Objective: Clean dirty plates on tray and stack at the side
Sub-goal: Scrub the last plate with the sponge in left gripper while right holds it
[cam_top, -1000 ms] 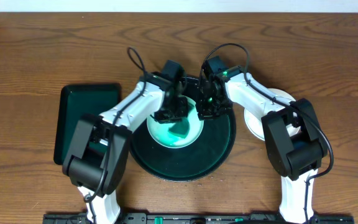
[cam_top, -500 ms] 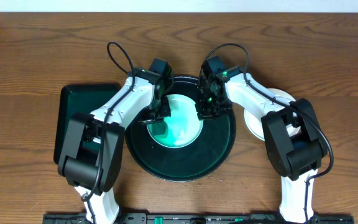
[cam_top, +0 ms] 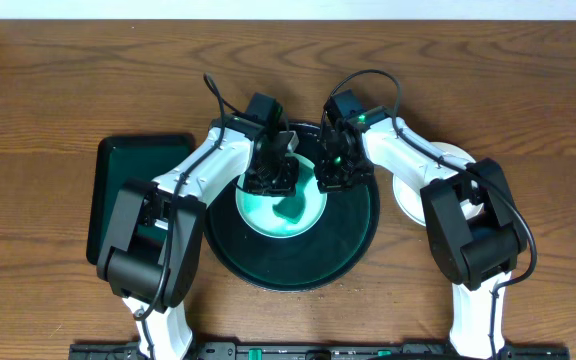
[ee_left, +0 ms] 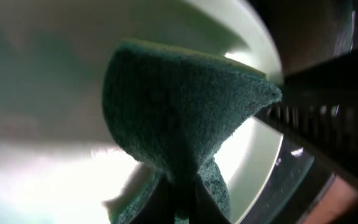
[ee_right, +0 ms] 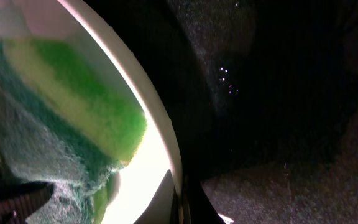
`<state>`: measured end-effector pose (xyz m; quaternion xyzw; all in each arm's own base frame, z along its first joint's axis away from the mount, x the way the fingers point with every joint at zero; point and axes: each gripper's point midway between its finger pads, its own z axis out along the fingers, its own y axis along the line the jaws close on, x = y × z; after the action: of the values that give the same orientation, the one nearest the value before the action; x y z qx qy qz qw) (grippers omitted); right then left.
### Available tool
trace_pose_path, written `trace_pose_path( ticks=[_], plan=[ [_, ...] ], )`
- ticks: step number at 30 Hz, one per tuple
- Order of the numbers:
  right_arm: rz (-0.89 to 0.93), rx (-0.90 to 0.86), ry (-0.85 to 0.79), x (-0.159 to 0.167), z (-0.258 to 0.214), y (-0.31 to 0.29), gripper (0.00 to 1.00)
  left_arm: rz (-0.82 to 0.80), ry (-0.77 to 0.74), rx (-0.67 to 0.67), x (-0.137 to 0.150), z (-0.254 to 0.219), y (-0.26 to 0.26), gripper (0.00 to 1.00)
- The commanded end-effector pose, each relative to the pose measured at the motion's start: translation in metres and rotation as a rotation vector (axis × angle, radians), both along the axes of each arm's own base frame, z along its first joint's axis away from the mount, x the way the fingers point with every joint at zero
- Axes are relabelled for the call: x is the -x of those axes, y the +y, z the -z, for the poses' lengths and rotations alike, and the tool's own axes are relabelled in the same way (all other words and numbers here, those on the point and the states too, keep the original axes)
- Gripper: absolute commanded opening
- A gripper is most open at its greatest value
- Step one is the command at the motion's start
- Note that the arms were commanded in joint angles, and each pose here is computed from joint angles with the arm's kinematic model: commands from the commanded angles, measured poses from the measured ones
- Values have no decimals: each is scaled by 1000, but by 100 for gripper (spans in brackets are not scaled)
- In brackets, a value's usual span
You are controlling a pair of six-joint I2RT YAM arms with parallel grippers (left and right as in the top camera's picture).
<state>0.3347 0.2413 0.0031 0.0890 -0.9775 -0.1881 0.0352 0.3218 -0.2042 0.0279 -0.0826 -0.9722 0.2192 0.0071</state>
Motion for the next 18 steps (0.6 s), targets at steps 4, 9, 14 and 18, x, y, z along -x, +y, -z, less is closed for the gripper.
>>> trace_pose_path(
  ticks=[4, 9, 14, 18],
  plan=[
    [5, 49, 17, 6, 11, -10, 1, -184, -83, -425, -21, 21, 74, 7],
    [6, 50, 18, 7, 11, -10, 1, -228, -76, -636, -22, -4, 115, 7],
    [5, 51, 19, 7, 11, -10, 1, -241, -59, -640, -26, -35, 119, 7],
    [5, 51, 20, 7, 11, -10, 1, -254, -81, -623, -29, -65, 119, 7]
  ],
)
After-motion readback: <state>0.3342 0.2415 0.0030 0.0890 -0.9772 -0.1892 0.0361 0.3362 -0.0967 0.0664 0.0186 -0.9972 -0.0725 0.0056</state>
